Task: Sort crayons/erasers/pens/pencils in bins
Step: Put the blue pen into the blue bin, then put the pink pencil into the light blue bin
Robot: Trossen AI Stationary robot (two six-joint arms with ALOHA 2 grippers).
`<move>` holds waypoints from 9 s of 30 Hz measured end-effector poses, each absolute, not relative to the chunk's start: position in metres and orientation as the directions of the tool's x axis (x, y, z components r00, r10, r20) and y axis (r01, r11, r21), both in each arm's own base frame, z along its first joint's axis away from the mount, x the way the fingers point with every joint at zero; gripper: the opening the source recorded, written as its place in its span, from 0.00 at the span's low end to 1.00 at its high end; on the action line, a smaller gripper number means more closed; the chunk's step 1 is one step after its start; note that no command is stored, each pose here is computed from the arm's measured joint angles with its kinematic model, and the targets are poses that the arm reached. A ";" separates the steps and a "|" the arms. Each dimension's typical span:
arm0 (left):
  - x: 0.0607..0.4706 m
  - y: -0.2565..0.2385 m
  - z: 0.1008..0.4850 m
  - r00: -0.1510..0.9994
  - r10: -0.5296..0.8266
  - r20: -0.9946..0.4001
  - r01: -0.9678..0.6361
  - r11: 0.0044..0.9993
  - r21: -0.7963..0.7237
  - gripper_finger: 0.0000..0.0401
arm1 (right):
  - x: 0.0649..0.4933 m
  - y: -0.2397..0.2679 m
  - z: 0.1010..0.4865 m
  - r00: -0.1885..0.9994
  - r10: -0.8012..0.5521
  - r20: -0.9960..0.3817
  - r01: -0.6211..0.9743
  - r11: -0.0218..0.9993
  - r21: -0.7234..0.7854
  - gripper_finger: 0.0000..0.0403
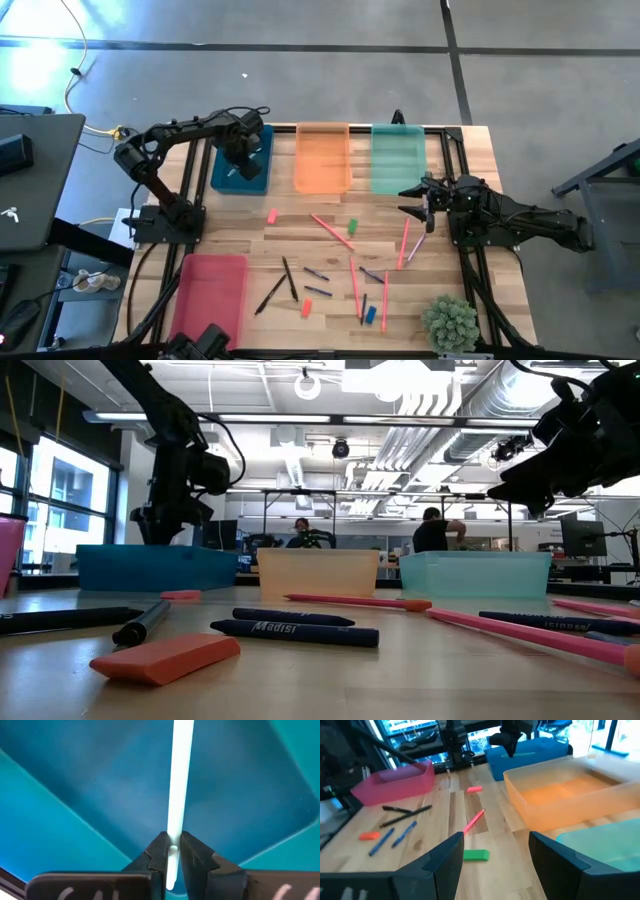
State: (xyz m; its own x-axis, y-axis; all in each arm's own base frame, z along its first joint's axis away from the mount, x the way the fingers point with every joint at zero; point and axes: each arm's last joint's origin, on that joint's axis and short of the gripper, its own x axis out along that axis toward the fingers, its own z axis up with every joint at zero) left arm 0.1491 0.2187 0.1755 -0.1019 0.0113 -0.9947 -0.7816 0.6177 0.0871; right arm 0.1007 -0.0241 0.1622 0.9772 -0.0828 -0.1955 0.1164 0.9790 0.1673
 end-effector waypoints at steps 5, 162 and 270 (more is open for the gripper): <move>0.149 0.219 0.176 -0.103 0.013 -0.995 -0.781 0.618 0.089 0.15 | 0.101 -0.024 0.162 0.977 -0.083 -0.195 0.117 0.979 0.168 0.54; 0.198 0.119 0.240 0.159 0.424 -0.892 -0.693 0.691 0.205 0.22 | 0.358 0.088 0.131 0.181 -0.110 -0.977 0.589 0.808 0.018 0.35; 0.205 0.123 0.244 0.231 0.468 -0.853 -0.710 0.680 0.181 0.22 | 0.185 -0.133 0.195 0.090 -0.282 -0.955 0.846 0.528 -0.076 0.07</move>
State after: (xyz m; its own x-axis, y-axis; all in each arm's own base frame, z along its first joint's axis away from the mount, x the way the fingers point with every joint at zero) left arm 0.2049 0.1234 0.2441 0.2311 0.4676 -0.8532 -0.7103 0.6804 0.1805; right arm 0.1851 -0.1330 0.1951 0.0898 -0.2818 -0.9553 0.8457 0.5282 -0.0764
